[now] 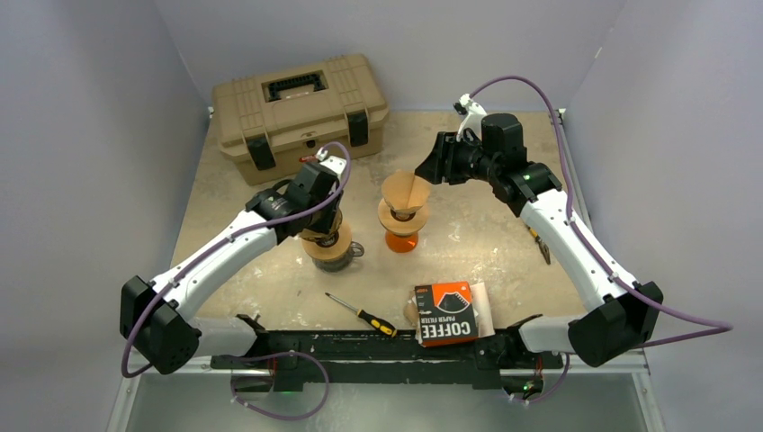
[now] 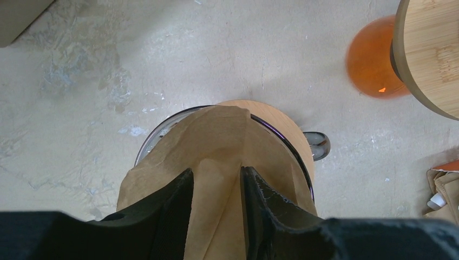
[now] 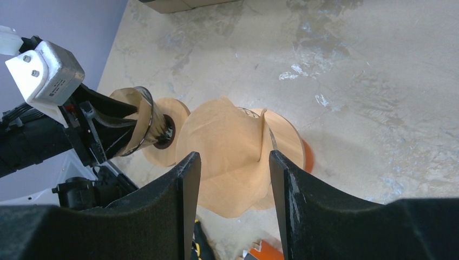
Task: Place the coffee filter in the dripper
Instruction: Adjust the coffee filter in the coffee dripper, then reset both arms
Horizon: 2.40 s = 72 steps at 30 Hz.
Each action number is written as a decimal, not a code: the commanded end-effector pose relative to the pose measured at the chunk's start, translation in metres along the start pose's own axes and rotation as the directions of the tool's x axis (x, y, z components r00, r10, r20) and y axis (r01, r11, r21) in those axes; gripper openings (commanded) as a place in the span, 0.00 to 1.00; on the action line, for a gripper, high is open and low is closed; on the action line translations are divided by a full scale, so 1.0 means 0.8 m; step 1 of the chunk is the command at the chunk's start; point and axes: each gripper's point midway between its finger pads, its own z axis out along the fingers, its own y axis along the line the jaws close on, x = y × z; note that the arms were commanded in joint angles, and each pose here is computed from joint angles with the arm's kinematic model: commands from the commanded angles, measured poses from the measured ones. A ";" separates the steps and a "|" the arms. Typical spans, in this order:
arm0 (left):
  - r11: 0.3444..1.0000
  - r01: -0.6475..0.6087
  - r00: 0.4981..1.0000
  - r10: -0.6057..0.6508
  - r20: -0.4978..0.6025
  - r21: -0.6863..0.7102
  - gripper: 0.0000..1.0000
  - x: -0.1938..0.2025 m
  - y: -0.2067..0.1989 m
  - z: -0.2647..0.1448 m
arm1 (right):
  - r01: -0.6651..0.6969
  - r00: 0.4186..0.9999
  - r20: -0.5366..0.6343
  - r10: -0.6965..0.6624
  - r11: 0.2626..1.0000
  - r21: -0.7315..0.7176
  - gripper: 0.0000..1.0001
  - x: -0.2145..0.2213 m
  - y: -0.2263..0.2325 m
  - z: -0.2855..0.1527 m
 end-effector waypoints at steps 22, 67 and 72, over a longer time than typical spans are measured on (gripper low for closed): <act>1.000 0.004 0.999 -0.004 -0.045 0.013 0.46 0.023 -0.007 0.025 | 0.029 0.998 0.048 -0.029 1.000 -0.006 0.53 -0.014 0.006 -0.012; 0.985 0.118 0.960 -0.145 0.241 0.123 0.41 -0.081 -0.008 -0.076 | 0.036 0.995 0.093 -0.035 0.999 -0.009 0.54 -0.030 0.012 -0.020; 0.982 0.134 0.950 -0.166 0.263 0.135 0.64 -0.088 -0.009 -0.080 | 0.036 0.994 0.099 -0.036 0.999 0.002 0.55 -0.031 0.011 -0.022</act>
